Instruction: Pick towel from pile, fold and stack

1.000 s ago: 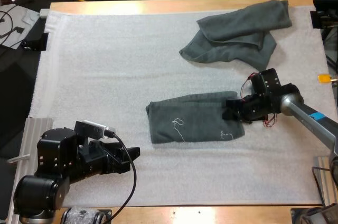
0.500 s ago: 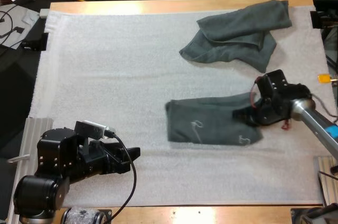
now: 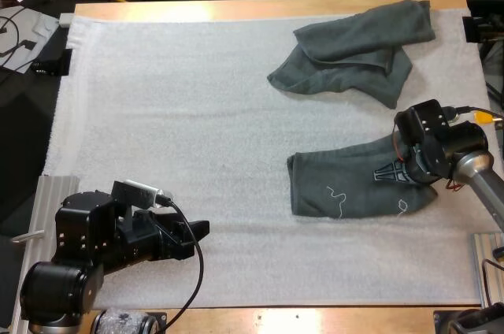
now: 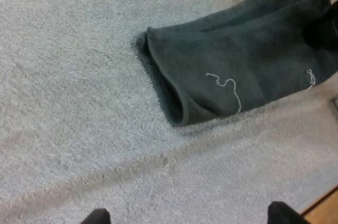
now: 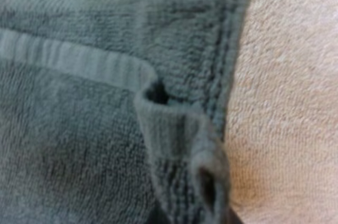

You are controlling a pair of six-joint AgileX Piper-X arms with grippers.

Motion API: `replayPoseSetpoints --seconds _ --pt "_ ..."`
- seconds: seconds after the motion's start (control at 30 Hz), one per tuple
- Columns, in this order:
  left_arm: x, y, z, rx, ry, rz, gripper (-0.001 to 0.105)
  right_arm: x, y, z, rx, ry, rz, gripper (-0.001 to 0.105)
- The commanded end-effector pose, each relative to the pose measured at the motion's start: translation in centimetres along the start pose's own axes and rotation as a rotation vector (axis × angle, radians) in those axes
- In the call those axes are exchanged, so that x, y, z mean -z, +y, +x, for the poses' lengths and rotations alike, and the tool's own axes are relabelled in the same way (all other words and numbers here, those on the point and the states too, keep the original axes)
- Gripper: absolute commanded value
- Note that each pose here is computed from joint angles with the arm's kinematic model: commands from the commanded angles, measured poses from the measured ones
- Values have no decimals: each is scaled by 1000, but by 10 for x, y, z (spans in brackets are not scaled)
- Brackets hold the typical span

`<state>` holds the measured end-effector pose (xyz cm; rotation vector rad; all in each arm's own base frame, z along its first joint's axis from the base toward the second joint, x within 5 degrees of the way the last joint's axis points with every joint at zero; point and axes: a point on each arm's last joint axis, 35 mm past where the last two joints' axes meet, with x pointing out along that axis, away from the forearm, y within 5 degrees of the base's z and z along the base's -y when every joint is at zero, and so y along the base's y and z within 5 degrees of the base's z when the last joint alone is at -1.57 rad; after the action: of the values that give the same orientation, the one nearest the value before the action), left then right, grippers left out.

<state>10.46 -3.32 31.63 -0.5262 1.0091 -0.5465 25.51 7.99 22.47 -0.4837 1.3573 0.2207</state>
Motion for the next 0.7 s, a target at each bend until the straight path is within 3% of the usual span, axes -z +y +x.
replayPoseSetpoints --seconds 0.0,0.4,0.5,0.67 --pt "0 -2 -1 21 6 0 59 -3 8 -6 -47 -23 35 0" --pt "1 -3 -1 36 19 -4 59 -37 89 18 -427 -95 189 0" --pt "1 -2 -1 33 10 4 59 -38 88 17 -402 -106 178 0" --pt "0 -3 -2 37 12 4 59 -49 104 40 -477 -87 258 0"
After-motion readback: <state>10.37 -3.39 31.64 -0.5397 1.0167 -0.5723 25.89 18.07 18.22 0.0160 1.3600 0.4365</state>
